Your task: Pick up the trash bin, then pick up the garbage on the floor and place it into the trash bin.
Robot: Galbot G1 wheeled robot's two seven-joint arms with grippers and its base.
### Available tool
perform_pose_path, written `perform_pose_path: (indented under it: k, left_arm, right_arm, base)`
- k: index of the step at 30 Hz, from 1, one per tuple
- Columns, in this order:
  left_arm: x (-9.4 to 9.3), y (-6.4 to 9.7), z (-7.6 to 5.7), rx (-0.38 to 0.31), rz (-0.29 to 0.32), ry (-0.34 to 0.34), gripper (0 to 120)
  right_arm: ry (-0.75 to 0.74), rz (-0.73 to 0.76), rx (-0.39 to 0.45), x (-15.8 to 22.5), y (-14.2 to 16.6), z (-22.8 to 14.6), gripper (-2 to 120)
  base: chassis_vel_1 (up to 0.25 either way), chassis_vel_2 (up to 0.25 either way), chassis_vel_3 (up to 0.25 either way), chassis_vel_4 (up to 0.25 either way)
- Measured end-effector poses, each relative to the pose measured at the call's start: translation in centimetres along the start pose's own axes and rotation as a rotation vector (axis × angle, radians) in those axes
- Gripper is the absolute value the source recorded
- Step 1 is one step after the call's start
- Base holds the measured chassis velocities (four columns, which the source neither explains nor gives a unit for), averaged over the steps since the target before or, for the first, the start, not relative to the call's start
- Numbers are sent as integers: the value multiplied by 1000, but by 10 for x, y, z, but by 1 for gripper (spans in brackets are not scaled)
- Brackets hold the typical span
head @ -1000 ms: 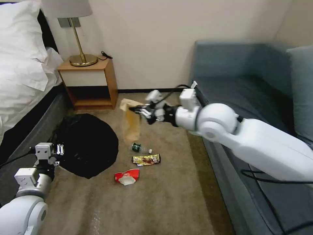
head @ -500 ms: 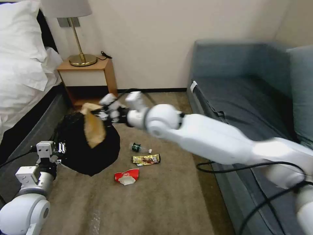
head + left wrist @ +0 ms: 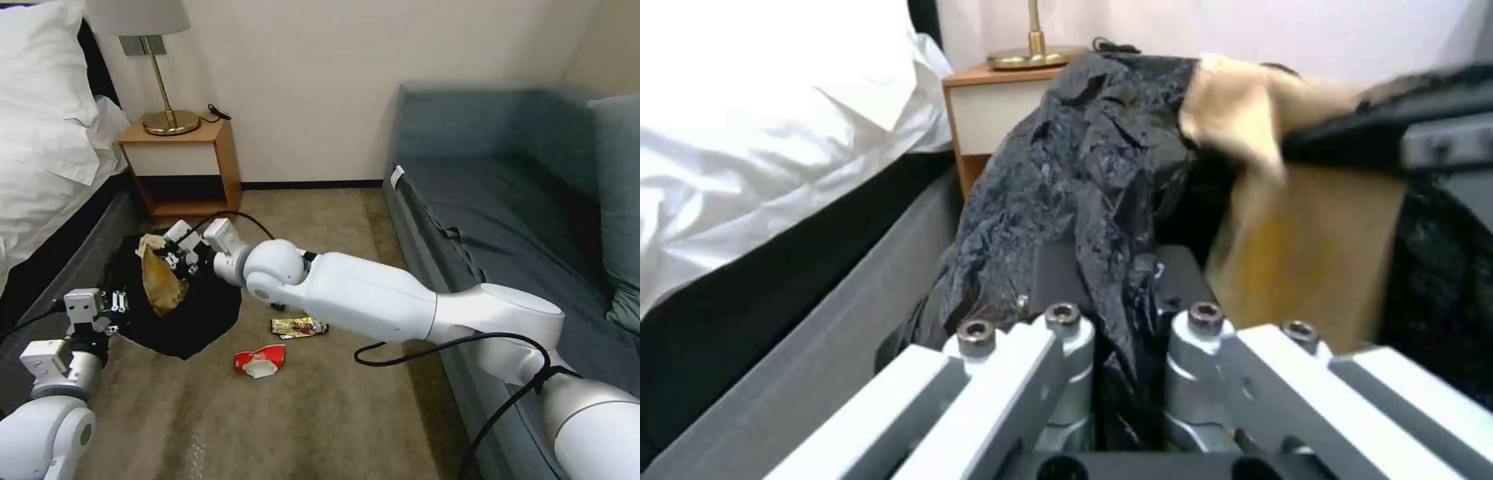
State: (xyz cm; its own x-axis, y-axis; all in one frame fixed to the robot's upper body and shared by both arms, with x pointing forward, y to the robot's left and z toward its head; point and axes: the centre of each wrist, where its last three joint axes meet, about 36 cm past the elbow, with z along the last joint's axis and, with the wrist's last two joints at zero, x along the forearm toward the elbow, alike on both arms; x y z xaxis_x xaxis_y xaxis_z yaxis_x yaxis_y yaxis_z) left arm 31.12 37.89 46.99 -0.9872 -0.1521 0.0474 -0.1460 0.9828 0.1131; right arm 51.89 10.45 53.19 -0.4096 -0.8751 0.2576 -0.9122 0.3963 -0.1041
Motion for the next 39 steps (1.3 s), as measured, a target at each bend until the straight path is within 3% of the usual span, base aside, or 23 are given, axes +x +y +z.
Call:
perform_pose_path:
  k: [6, 11, 15, 18, 19, 21, 27, 29, 32, 39]
  left_arm:
    - [-2, 3, 2, -1, -1, 2, 5]
    - [-11, 12, 5, -3, -14, -3, 5]
    - [-14, 16, 8, -10, -23, -2, 5]
    - [-21, 24, 15, -31, -44, 5, 5]
    - [-21, 24, 15, -31, -44, 5, 5]
    - [-24, 31, 19, -38, -62, 8, 5]
    - [-20, 56, 24, -76, -118, -13, 5]
    - [-5, 78, 24, -93, -165, -27, 5]
    - [8, 91, 22, -106, -190, -35, 5]
    - [23, 103, 17, -126, -222, -45, 5]
  right_arm:
    - [10, 6, 6, -3, 6, 4, 31]
    - [33, 8, 4, 3, 2, 8, 56]
    - [54, -17, -13, 7, 0, 6, 66]
    - [166, -213, -6, 20, -26, -3, 81]
    - [166, -213, -6, 20, -26, -3, 81]
    - [200, -261, 47, 22, -46, 6, 93]
    - [225, -227, 87, 16, -64, 36, 99]
    - [249, -171, 97, 6, -72, 69, 100]
    - [260, -127, 113, -1, -76, 96, 100]
    - [309, -79, 136, -10, -79, 135, 100]
  base:
    - [0, 0, 0, 0]
    - [0, 0, 0, 0]
    - [0, 0, 0, 0]
    - [0, 0, 0, 0]
    - [0, 0, 0, 0]
    - [0, 0, 0, 0]
    - [0, 0, 0, 0]
    - [0, 0, 0, 0]
    - [0, 0, 0, 0]
    - [0, 0, 0, 0]
